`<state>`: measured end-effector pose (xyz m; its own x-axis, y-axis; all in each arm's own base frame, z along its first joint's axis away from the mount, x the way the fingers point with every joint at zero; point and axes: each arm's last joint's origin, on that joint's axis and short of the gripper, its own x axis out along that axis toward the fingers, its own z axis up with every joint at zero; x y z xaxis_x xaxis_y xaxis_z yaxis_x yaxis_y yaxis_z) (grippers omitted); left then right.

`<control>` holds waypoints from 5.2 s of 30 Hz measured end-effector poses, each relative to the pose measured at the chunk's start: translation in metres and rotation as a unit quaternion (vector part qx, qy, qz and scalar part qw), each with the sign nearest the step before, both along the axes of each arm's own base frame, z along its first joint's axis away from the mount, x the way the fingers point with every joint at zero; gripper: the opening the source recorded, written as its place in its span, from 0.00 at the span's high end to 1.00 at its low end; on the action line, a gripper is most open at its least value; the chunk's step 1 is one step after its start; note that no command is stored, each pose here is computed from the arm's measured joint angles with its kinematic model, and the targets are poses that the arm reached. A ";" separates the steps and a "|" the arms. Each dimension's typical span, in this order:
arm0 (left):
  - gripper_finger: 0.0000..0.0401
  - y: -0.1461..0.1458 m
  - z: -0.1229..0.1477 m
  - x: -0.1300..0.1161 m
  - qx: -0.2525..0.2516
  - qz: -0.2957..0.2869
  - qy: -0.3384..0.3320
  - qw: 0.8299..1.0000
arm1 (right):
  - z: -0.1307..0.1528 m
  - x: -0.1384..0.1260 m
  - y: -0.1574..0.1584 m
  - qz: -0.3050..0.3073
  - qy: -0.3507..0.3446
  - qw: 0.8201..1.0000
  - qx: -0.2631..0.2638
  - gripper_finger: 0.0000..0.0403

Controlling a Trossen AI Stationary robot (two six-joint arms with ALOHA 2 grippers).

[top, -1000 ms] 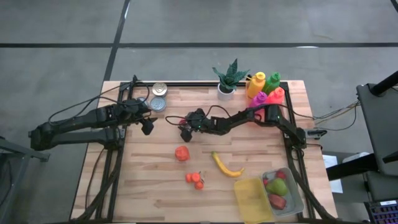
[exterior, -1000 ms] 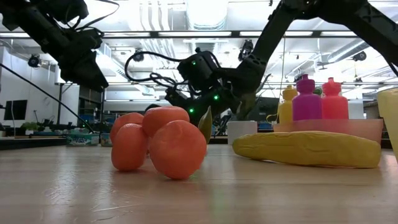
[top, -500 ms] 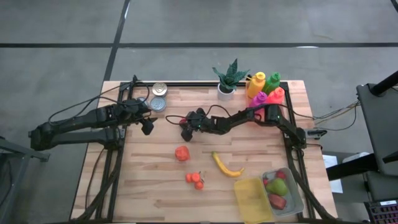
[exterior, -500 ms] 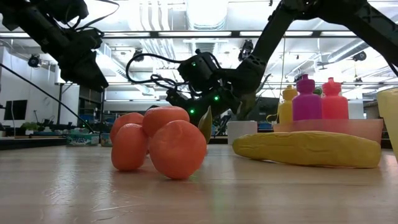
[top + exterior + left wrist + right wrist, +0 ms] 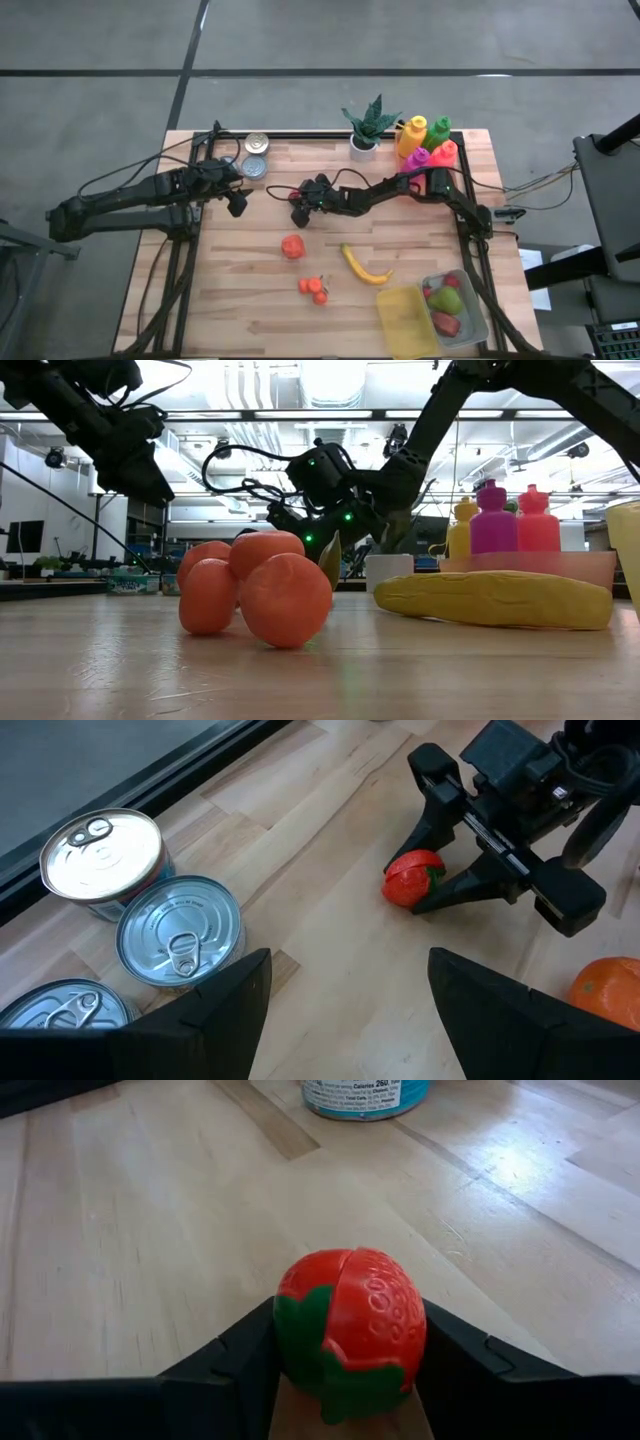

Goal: Pick & Place Food Item
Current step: Put the red strawberry into the gray bin, then put the tangerine into the gray bin

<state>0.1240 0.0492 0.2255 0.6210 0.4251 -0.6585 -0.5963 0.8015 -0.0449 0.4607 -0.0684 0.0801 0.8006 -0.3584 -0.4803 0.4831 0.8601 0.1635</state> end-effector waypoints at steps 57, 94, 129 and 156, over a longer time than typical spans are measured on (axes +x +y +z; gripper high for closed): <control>0.31 0.000 0.000 0.000 0.000 0.000 0.000 1.000 | 0.280 -0.262 0.112 0.166 0.228 0.930 0.235 0.56; 0.31 0.000 0.000 0.000 0.000 0.000 0.000 1.000 | 0.224 -0.364 0.288 0.010 0.472 0.824 0.312 0.56; 0.31 0.000 0.000 0.000 0.000 0.000 0.000 1.000 | 0.139 -0.351 0.348 0.019 0.554 0.814 0.171 0.55; 0.31 0.000 0.000 0.000 0.000 0.000 0.000 1.000 | 0.145 -0.348 0.342 0.040 0.555 0.815 0.164 0.22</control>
